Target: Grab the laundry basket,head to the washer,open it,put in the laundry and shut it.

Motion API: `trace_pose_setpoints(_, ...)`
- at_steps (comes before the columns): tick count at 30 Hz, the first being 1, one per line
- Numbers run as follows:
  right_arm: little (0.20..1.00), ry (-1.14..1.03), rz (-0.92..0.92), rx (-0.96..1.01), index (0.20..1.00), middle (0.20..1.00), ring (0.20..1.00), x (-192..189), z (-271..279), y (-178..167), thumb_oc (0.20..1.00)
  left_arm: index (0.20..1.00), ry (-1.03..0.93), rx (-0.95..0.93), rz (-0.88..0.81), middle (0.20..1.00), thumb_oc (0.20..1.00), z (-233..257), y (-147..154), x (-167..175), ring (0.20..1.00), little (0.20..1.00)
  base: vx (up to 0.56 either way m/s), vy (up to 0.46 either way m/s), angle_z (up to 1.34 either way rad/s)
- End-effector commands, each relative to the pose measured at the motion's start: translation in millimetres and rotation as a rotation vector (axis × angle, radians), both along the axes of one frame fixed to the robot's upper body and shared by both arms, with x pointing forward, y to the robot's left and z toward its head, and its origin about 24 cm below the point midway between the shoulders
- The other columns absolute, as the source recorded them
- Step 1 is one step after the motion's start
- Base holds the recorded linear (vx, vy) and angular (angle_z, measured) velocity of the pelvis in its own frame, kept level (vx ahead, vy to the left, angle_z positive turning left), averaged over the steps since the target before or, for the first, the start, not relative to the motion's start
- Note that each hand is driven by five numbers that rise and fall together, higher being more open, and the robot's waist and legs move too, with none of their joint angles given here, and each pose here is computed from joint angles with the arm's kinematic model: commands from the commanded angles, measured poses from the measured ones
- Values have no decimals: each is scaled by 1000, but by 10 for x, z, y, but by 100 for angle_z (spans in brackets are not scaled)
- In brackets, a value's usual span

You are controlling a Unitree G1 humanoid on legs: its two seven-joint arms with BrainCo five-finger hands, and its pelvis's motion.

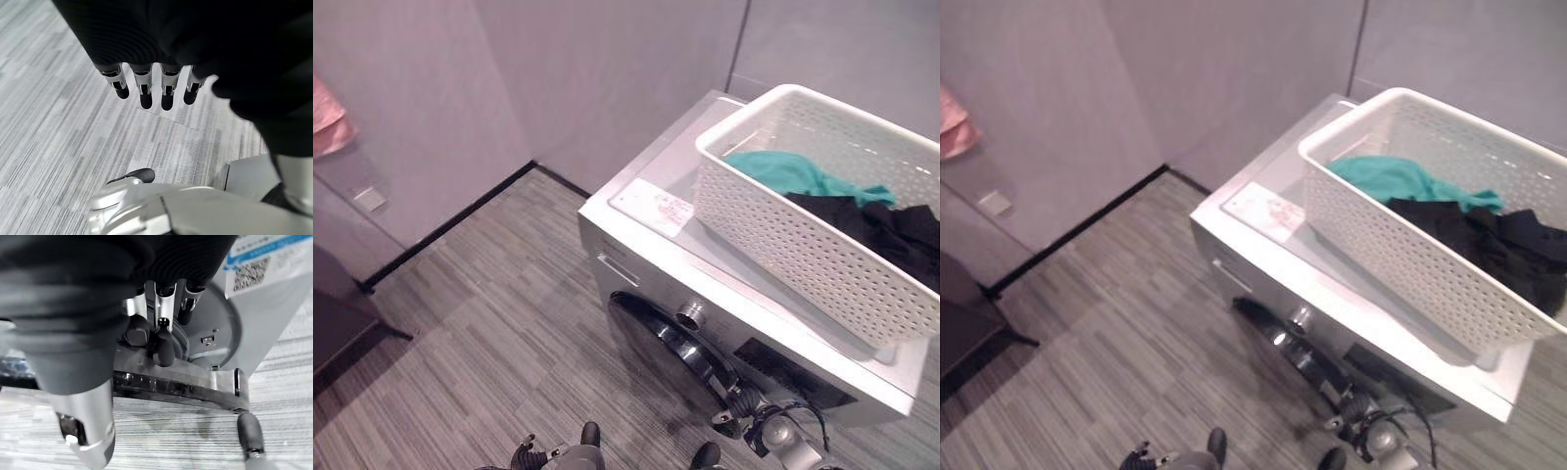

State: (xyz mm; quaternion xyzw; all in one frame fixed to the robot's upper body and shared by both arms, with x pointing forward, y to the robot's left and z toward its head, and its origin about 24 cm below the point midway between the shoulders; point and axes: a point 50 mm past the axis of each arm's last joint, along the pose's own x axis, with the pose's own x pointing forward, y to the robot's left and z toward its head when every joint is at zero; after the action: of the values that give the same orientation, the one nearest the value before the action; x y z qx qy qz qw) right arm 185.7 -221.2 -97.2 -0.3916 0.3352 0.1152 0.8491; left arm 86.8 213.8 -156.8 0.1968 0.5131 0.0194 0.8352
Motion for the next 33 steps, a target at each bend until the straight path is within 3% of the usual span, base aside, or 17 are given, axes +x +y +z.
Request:
trace_pose_setpoints(1,1000,-351,194,96,1000,1000,1000,1013,620,810,1000,1000,-29,72,-87,1000,1000,41,86,149,1000,1000,-65,-17,-3)
trace_pose_setpoints(4,1000,-351,204,148,1000,1000,1000,1049,638,990,1000,1000,-48,84,-85,1000,1000,60,90,224,1000,1000,-39,-22,-5)
trace_pose_setpoints(10,1000,-264,402,322,1000,1000,1000,894,607,1865,1000,1000,-140,95,-149,1000,1000,153,-14,513,1000,1000,-37,-100,-2)
trace_pose_setpoints(18,1000,-191,533,451,1000,1000,1000,758,704,2482,1000,1000,-275,-5,-121,1000,1000,292,-197,694,1000,1000,-99,-177,-5)
trace_pose_setpoints(29,1000,-94,482,508,1000,1000,1000,676,617,2593,1000,1000,-318,-136,-179,1000,1000,386,-373,702,1000,1000,-30,-74,26)
trace_pose_setpoints(33,1000,-70,409,472,1000,1000,1000,699,466,2301,1000,1000,-448,-220,-203,1000,1000,658,-264,845,1000,1000,43,27,7)
